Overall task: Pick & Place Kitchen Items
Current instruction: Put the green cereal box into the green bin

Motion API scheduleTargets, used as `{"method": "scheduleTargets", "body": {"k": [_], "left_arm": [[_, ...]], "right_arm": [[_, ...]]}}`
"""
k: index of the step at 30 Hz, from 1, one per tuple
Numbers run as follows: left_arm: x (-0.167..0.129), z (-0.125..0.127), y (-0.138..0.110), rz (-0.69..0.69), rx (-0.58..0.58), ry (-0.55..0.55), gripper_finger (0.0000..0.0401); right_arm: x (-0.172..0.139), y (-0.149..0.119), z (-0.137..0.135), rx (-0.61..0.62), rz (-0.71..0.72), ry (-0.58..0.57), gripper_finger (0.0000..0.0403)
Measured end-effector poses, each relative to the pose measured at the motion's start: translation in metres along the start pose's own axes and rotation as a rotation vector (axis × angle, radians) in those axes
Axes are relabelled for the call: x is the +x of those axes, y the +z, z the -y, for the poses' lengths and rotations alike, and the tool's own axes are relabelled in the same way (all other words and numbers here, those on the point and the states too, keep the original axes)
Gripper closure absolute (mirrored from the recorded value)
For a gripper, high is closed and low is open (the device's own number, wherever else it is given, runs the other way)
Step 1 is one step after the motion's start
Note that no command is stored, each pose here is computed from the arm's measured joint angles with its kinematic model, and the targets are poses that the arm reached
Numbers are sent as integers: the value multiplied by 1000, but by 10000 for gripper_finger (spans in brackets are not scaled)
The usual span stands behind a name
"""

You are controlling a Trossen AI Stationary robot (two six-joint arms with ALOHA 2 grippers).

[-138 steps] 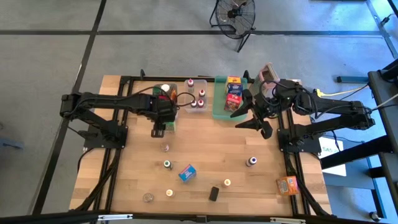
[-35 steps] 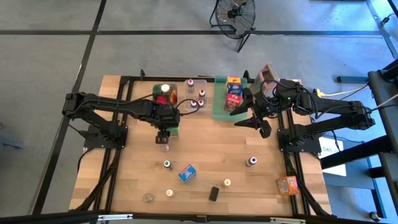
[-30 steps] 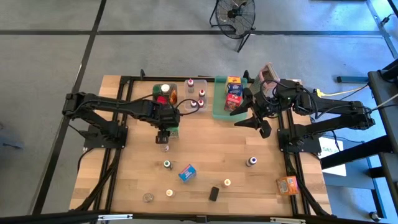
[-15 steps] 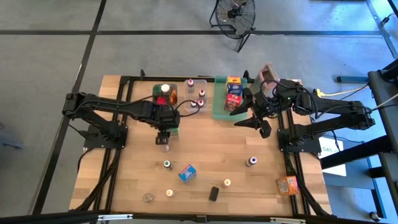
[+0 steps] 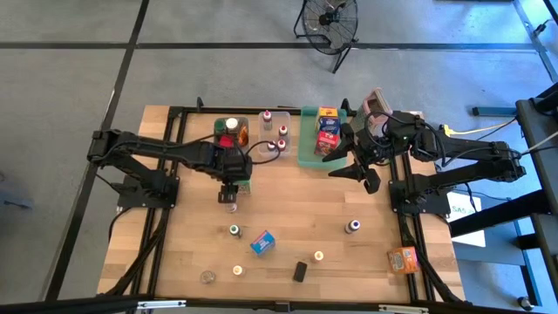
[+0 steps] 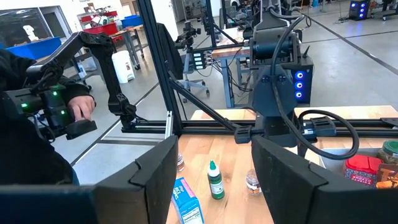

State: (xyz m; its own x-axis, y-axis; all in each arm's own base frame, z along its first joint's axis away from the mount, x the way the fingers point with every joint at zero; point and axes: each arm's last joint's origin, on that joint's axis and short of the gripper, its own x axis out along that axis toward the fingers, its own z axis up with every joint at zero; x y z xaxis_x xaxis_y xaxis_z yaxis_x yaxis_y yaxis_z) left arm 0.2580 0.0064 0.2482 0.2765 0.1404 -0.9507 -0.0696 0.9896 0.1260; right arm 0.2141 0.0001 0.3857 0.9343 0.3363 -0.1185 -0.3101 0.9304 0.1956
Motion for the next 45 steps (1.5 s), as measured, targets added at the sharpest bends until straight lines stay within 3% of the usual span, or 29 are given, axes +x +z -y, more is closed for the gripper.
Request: {"method": "scheduleTargets", "body": {"k": [9, 45], "left_arm": [[-1, 6, 0, 5, 12, 39, 159], [-2, 6, -1, 7, 19, 26, 149]], "right_arm": [[0, 0, 0, 0, 0, -1, 194], [0, -1, 0, -5, -6, -9, 194]]}}
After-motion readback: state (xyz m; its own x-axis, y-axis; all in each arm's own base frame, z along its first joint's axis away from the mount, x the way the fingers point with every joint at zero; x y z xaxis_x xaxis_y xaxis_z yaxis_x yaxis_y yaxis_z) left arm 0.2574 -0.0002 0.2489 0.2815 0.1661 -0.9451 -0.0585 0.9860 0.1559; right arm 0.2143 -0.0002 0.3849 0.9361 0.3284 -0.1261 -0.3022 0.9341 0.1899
